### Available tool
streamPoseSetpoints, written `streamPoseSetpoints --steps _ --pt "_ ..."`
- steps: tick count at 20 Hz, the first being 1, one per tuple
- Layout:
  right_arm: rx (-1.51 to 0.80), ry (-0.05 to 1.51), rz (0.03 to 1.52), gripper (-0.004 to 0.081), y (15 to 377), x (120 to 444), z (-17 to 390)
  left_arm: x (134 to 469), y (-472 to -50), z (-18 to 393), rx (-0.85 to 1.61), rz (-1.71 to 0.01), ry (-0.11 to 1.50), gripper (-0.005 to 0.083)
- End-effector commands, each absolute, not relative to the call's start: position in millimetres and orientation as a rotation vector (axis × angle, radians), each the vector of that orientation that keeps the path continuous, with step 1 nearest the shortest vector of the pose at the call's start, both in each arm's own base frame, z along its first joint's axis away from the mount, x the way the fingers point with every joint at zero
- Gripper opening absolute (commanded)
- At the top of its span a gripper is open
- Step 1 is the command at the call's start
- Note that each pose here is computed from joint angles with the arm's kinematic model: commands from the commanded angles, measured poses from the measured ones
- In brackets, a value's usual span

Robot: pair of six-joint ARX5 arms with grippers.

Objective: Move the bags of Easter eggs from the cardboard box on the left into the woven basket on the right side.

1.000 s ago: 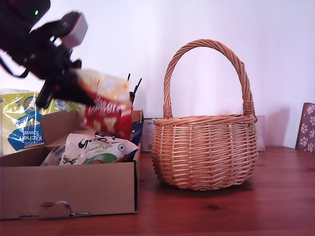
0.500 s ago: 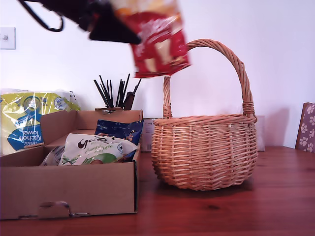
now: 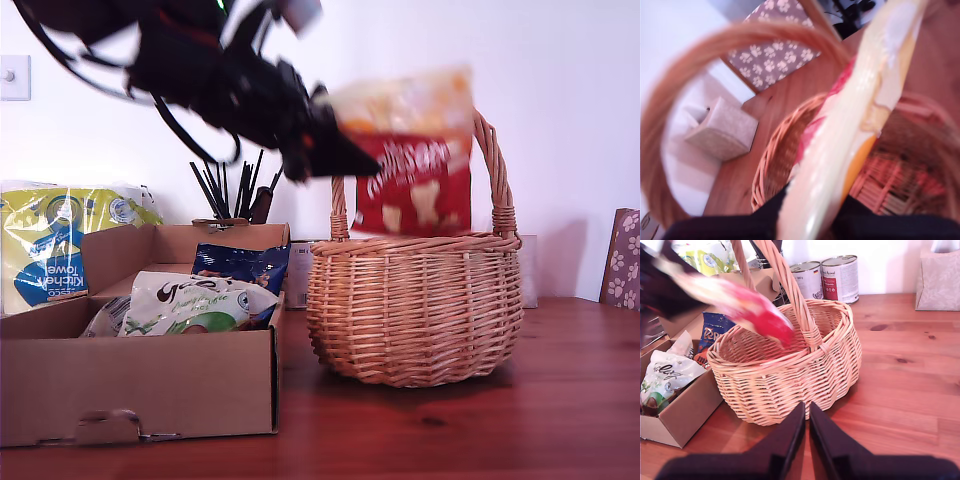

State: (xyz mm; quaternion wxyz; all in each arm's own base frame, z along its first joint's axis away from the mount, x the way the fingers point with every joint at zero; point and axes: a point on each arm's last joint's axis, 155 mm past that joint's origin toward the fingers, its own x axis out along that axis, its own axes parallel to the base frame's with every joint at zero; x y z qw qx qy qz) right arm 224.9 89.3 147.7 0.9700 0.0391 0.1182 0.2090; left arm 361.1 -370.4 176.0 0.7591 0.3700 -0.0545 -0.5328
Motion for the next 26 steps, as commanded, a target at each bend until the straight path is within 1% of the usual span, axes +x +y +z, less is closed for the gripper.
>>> streamPoseSetpoints --steps 1,4,6,7,9,10,11,14,17,19,20,21,22,23,24,25,26 --pt "0.079 0.237 0.429 -0.0012 91 225 149 368 -379 178 0.799 -1.139 -0.168 -0.0020" --pt "0.080 0.237 0.429 -0.0012 91 225 149 381 -387 168 0.801 -1.116 -0.192 -0.0019" --pt "0.080 0.237 0.430 -0.0012 91 225 149 386 -389 163 0.806 -1.097 -0.194 -0.0001" --pt "0.083 0.238 0.429 -0.0012 91 225 149 388 -390 163 0.808 -1.088 -0.197 0.0057" --pt "0.083 0.238 0.430 -0.0012 91 225 149 388 -390 166 0.807 -1.081 -0.208 0.0305" --pt "0.083 0.238 0.429 -0.0012 91 225 149 389 -391 167 0.806 -1.080 -0.212 0.0409" --pt "0.083 0.238 0.429 -0.0012 91 225 149 388 -390 165 0.808 -1.081 -0.203 0.0433" --pt "0.083 0.238 0.430 -0.0012 91 225 149 388 -387 172 0.815 -1.063 -0.195 0.0430" --pt "0.083 0.238 0.429 -0.0012 91 225 149 384 -382 203 0.816 -1.025 -0.230 0.0429" --pt "0.082 0.237 0.429 -0.0012 91 225 149 375 -371 219 0.821 -1.019 -0.191 0.0416" --pt "0.082 0.237 0.429 -0.0012 91 225 149 371 -363 225 0.806 -1.010 -0.147 0.0389" --pt "0.082 0.237 0.429 -0.0012 91 225 149 367 -355 230 0.792 -0.998 -0.103 0.0353" --pt "0.082 0.237 0.429 -0.0012 91 225 149 364 -344 233 0.789 -0.975 -0.048 0.0294" --pt "0.082 0.237 0.429 -0.0012 91 225 149 359 -333 234 0.785 -0.954 0.006 0.0195" --pt "0.082 0.237 0.429 -0.0012 91 225 149 355 -320 232 0.780 -0.932 0.070 0.0066" --pt "0.082 0.237 0.429 -0.0012 91 225 149 349 -307 227 0.786 -0.927 0.139 -0.0033" --pt "0.082 0.237 0.429 -0.0012 91 225 149 342 -295 219 0.770 -0.930 0.216 -0.0019"
